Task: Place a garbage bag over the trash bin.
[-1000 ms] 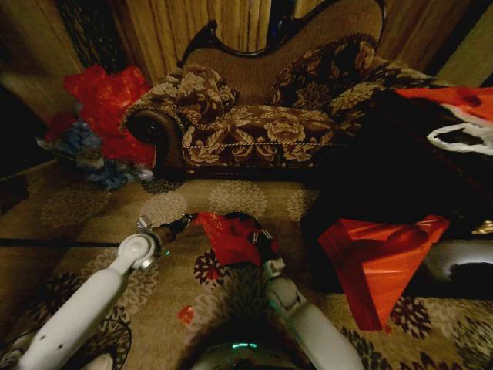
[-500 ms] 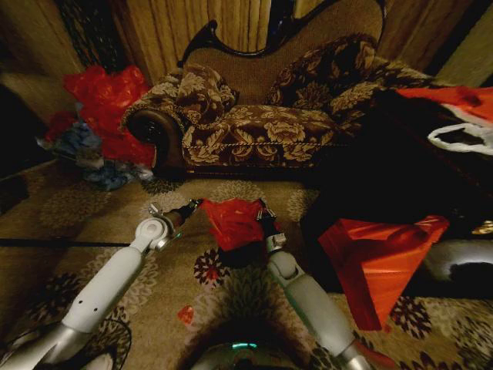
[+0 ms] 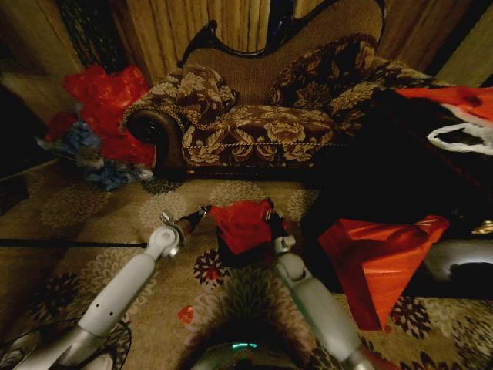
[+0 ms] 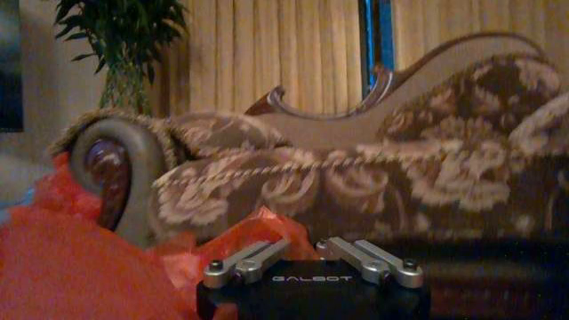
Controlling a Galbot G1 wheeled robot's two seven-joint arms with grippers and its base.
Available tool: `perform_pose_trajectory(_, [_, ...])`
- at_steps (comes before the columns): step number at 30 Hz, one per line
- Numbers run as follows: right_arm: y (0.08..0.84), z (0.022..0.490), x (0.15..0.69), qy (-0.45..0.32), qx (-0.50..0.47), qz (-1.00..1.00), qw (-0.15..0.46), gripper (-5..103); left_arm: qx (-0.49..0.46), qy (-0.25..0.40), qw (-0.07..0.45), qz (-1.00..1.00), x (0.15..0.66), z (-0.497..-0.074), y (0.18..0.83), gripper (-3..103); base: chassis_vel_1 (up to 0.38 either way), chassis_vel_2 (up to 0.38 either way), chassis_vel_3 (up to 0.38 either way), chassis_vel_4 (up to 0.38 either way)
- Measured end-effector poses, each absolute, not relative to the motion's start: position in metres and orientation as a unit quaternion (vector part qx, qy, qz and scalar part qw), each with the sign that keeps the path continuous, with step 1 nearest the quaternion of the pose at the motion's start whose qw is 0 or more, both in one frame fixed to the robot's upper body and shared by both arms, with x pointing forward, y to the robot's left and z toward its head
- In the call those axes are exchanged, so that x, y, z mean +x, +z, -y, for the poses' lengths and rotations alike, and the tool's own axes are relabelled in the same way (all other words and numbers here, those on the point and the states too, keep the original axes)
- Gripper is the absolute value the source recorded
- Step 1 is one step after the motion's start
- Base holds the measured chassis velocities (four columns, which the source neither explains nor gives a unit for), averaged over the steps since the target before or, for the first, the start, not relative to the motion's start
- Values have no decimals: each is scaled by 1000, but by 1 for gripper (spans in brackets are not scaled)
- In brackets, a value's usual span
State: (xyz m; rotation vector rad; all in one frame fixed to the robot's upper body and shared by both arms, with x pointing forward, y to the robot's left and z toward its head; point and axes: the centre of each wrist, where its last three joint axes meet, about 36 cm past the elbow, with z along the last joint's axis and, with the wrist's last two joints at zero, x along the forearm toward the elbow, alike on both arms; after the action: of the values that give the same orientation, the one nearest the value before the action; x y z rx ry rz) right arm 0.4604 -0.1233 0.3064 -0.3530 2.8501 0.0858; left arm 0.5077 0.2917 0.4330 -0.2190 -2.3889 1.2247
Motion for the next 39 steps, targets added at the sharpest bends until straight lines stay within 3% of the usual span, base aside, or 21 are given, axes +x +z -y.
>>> perform_pose_trajectory(12, [302, 102, 428, 51, -126, -981, 140, 0, -54, 442, 193, 875, 538, -312, 440, 0, 0, 0, 0, 0])
perform_pose_trajectory(20, [289, 84, 400, 58, -136, -981, 127, 0, -58, 417, 205, 884, 556, -306, 420, 0, 0, 0, 0, 0])
perform_pose_trajectory(39, [280, 93, 354, 53, -113, -986, 109, 0, -163, 394, 191, 884, 620, -204, 445, 0, 0, 0, 0, 0])
